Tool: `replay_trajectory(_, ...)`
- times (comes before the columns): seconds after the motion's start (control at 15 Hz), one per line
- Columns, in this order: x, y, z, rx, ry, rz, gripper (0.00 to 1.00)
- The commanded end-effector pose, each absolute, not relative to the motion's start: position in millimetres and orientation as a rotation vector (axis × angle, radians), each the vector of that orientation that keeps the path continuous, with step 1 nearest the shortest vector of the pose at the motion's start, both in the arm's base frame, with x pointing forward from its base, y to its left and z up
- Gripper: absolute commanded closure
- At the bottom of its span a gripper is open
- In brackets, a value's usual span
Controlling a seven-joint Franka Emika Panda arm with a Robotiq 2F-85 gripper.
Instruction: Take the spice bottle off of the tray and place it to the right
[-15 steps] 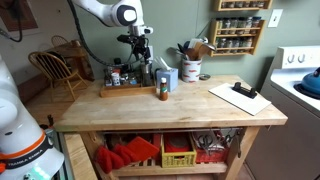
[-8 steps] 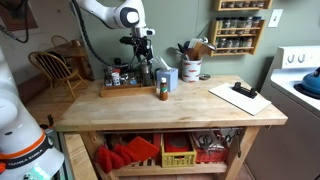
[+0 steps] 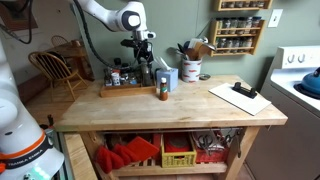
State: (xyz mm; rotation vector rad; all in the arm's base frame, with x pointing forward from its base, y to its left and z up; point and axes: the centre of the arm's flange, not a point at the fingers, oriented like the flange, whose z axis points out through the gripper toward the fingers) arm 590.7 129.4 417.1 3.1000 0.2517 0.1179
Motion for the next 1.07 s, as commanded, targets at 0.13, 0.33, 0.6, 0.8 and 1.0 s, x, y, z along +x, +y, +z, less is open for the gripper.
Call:
replay_trajectory(0.13, 597.7, 128.6, 406.6, 3.092, 0.298, 0.137, 0.0)
replay_trajectory(0.33, 598.0, 126.0, 401.9, 3.097, 0.305, 0.117, 0.25)
replay_trajectory(0.6, 598.1, 124.2, 402.6, 3.113, 0.321, 0.122, 0.49)
replay_trajectory(0.8, 597.4, 122.4, 402.6, 3.112, 0.326, 0.117, 0.61)
replay_trajectory(1.0, 594.1, 114.0, 413.1, 3.117, 0.301, 0.115, 0.61)
